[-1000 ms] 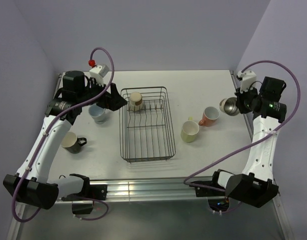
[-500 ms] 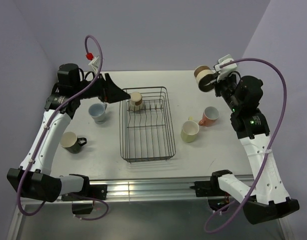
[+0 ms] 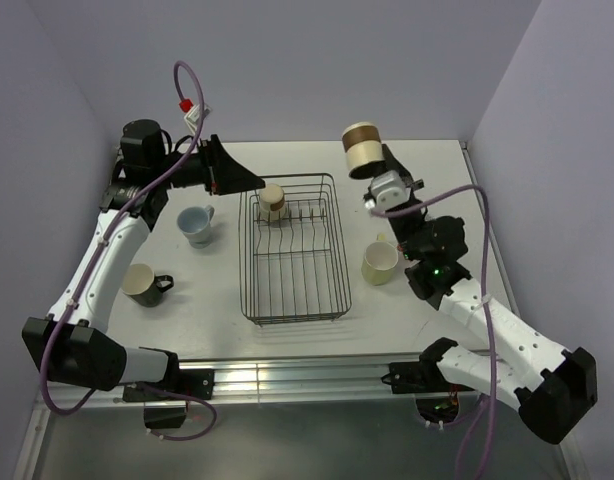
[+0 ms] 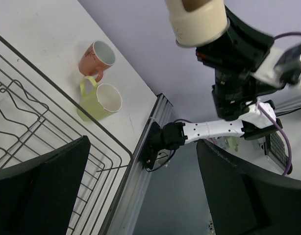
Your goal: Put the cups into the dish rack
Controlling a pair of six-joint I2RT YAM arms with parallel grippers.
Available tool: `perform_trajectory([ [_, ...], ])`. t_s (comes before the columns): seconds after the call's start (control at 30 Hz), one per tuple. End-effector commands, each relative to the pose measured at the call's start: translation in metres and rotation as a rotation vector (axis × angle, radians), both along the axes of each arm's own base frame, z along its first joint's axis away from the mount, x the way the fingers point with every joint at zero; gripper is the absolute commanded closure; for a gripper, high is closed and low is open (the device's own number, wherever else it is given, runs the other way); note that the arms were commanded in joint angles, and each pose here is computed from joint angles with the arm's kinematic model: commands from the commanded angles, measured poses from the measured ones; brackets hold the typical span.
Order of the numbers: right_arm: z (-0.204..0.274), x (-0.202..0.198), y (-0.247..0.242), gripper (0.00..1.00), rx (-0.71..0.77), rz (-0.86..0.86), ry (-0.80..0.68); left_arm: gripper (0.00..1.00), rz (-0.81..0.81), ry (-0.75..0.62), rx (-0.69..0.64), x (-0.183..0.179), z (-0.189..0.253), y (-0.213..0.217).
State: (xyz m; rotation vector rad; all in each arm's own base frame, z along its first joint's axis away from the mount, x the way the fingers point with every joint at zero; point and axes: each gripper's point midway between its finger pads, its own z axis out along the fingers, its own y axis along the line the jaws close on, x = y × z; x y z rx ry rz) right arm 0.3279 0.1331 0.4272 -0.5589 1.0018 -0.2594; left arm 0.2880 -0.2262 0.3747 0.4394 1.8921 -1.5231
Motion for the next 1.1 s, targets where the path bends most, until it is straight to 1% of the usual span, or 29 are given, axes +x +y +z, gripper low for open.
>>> perform_trajectory([
  [0.0,0.07,-0.055,-0.001,1.0,0.006,-0.045,-0.436,0.01,-0.048,-0.111,-0.043,-0.007,0.033,-0.006],
  [0.03,0.068,-0.06,0.004,1.0,-0.021,-0.048,-0.479,0.01,-0.052,-0.113,-0.047,-0.007,0.035,-0.008],
  [0.07,0.076,-0.073,0.003,1.0,-0.009,-0.06,-0.567,0.01,-0.06,-0.109,-0.046,-0.006,0.034,-0.011],
  [0.1,0.06,-0.074,0.022,1.0,-0.11,-0.059,-0.605,0.01,-0.078,-0.113,-0.05,-0.009,0.036,-0.016],
  [0.13,0.057,-0.079,0.028,1.0,-0.132,-0.068,-0.652,0.01,-0.092,-0.113,-0.053,-0.011,0.037,-0.018],
  [0.17,0.065,-0.092,0.021,1.0,-0.1,-0.105,-0.734,0.01,-0.107,-0.126,-0.058,-0.013,0.039,-0.021],
  [0.2,0.052,-0.091,0.039,1.0,-0.166,-0.093,-0.771,0.01,-0.132,-0.136,-0.063,-0.019,0.041,-0.026],
  [0.27,0.047,-0.095,0.046,1.0,-0.179,-0.127,-0.842,0.01,-0.146,-0.17,-0.073,-0.024,0.048,-0.03],
  [0.3,0.046,-0.096,0.05,1.0,-0.197,-0.129,-0.849,0.01,-0.158,-0.185,-0.077,-0.028,0.05,-0.033],
  [0.43,0.044,-0.104,0.062,1.0,-0.173,-0.063,-0.84,0.01,-0.159,-0.25,-0.088,-0.035,0.059,-0.039],
  [0.57,0.037,-0.109,0.075,1.0,-0.209,-0.055,-0.857,0.01,-0.136,-0.216,-0.083,-0.027,0.055,-0.042],
  [0.7,0.039,-0.109,0.077,1.0,-0.2,-0.067,-0.847,0.01,-0.093,-0.221,-0.055,-0.019,0.057,-0.039],
  [0.87,0.042,-0.113,0.074,1.0,-0.187,-0.07,-0.853,0.01,-0.021,-0.144,-0.064,-0.003,0.058,-0.023],
  [0.93,0.042,-0.114,0.075,1.0,-0.19,-0.069,-0.856,0.01,0.022,-0.089,-0.075,0.012,0.054,-0.007],
  [1.0,0.042,-0.117,0.076,1.0,-0.191,-0.062,-0.864,0.01,0.022,-0.025,-0.048,0.017,0.046,-0.002],
  [1.03,0.043,-0.117,0.077,1.0,-0.192,-0.06,-0.867,0.01,0.013,-0.039,-0.021,0.02,0.04,-0.002],
  [1.07,0.044,-0.118,0.078,1.0,-0.192,-0.056,-0.872,0.01,0.003,-0.009,-0.012,0.021,0.033,-0.003],
])
